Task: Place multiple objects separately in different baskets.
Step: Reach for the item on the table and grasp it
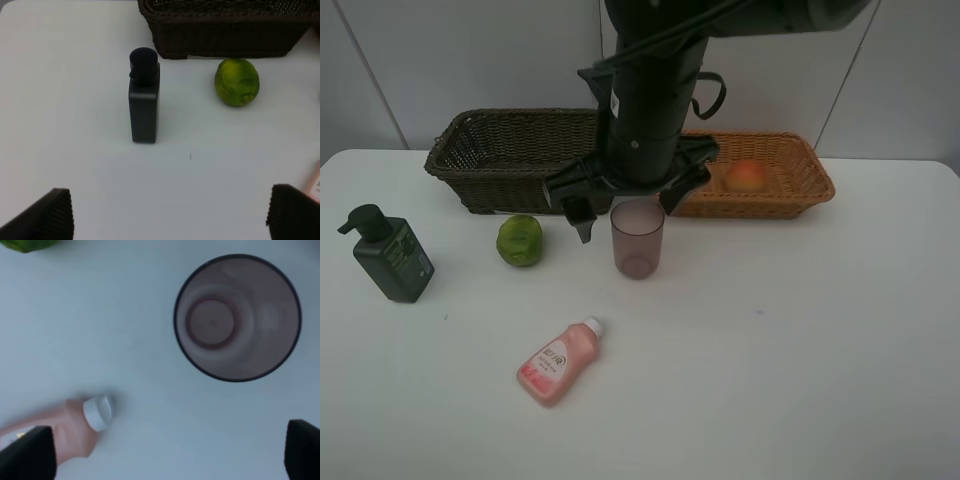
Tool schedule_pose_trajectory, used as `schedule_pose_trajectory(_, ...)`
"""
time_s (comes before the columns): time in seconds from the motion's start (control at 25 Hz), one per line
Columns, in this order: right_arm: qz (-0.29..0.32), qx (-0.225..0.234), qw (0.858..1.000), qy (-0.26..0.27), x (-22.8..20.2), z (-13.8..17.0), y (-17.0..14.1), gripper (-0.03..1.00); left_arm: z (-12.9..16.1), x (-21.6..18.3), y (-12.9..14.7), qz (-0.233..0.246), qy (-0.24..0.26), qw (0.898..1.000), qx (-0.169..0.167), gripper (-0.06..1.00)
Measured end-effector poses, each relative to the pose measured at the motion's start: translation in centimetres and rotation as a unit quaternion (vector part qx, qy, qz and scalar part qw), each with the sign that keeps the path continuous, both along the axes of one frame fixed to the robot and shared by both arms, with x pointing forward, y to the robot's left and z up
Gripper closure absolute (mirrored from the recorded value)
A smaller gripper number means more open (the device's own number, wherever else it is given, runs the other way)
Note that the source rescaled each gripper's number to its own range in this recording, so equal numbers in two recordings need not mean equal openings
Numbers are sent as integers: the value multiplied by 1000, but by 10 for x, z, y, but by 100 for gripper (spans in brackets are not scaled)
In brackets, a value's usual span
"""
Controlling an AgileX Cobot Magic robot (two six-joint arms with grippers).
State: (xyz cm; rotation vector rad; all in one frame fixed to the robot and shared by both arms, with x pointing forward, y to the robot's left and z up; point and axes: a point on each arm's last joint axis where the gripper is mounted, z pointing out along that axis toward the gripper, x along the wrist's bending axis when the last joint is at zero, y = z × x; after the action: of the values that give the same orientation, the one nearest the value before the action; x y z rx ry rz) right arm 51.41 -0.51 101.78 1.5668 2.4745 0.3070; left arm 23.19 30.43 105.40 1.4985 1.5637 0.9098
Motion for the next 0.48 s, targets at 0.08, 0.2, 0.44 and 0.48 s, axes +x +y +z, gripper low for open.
schedule_pose_trajectory(0.08, 8, 0, 1000, 0, -5, 0, 4, 0, 0, 0, 0, 0, 0, 1000, 0, -6)
schedule_pose_trajectory(0.2, 14, -4, 1000, 4, -10, 0, 7, 0, 0, 0, 0, 0, 0, 1000, 0, -6)
schedule_pose_trajectory(0.44, 13, -9, 1000, 9, -22, -2, -7, 0, 0, 0, 0, 0, 0, 1000, 0, -6)
schedule_pose_trajectory(0.48, 10, -7, 1000, 9, -25, -3, -11, 0, 0, 0, 0, 0, 0, 1000, 0, -6)
